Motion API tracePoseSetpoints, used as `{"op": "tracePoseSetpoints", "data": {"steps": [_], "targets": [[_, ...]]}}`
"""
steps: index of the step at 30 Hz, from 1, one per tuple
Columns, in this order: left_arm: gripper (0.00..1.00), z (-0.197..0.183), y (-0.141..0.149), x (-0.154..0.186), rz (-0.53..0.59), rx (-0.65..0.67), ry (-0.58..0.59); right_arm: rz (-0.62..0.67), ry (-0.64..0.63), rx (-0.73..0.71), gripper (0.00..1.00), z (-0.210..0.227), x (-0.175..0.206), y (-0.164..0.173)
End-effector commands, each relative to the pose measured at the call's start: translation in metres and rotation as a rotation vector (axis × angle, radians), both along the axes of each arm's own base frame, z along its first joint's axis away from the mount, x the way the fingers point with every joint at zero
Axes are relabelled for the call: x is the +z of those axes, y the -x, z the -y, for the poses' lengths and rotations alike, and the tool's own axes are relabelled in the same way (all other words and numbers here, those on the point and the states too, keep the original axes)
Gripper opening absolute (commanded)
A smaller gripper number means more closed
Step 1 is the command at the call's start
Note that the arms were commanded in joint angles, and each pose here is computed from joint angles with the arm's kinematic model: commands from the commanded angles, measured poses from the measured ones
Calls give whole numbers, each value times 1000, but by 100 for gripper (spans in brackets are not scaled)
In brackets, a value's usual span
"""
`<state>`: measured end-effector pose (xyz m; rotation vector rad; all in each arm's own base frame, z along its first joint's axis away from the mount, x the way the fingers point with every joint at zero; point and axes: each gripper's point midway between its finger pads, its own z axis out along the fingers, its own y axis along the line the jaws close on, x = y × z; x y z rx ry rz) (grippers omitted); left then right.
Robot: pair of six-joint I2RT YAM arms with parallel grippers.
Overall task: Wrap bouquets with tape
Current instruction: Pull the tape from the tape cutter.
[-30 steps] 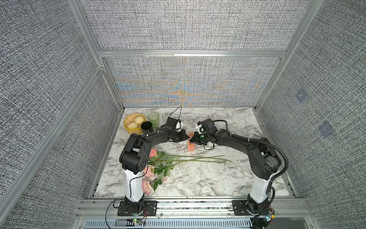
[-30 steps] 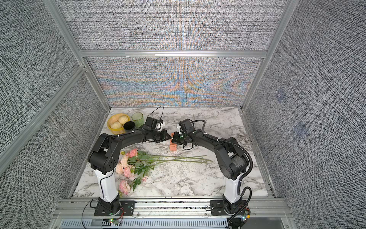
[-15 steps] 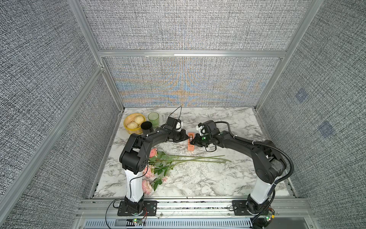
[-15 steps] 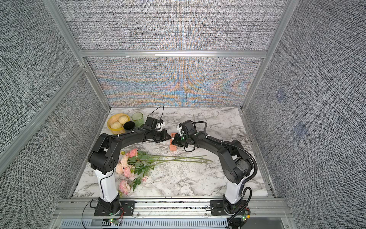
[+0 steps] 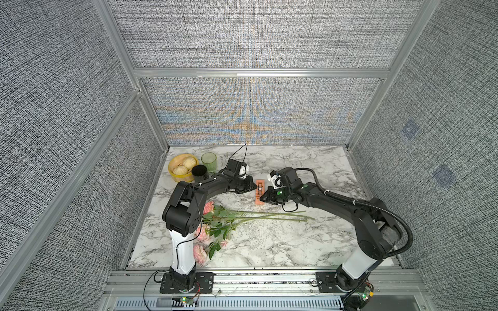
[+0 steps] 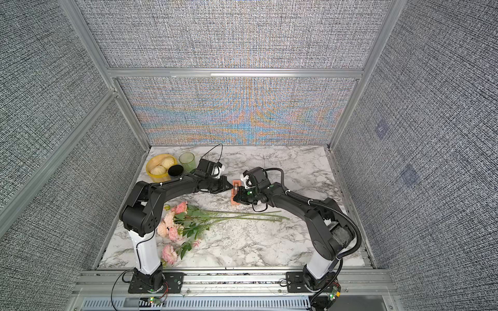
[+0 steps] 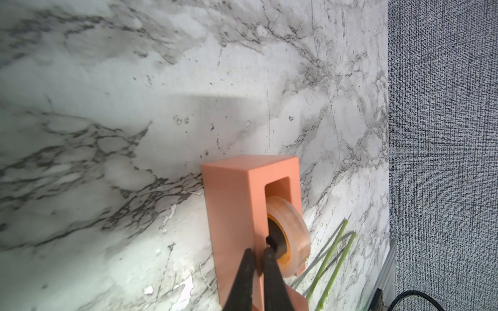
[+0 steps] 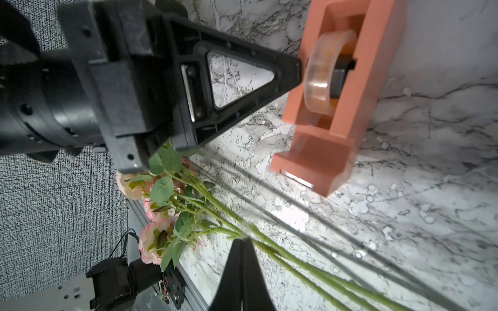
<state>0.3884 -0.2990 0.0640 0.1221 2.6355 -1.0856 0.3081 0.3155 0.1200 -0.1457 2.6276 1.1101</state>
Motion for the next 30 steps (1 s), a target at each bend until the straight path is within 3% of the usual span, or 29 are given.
{"op": "tracePoseSetpoints", "data": {"steps": [1, 12, 20, 25, 28, 30], "targets": [[10, -11, 18, -22, -98, 1, -73, -18, 0, 32, 0, 1, 1, 13], [11, -12, 19, -17, -95, -9, -80, -37, -3, 54, 0, 3, 0, 35], [35, -17, 8, 28, -15, -39, -132, -34, -10, 64, 0, -3, 1, 38], [39, -42, 8, 60, 39, -45, -168, -21, -17, 65, 0, -4, 5, 37], [45, -68, 22, 85, 142, -106, -194, -33, -6, 71, 0, 1, -3, 45], [58, -81, 41, 99, 267, -214, -259, -29, -10, 77, 0, 1, -3, 47]]}}
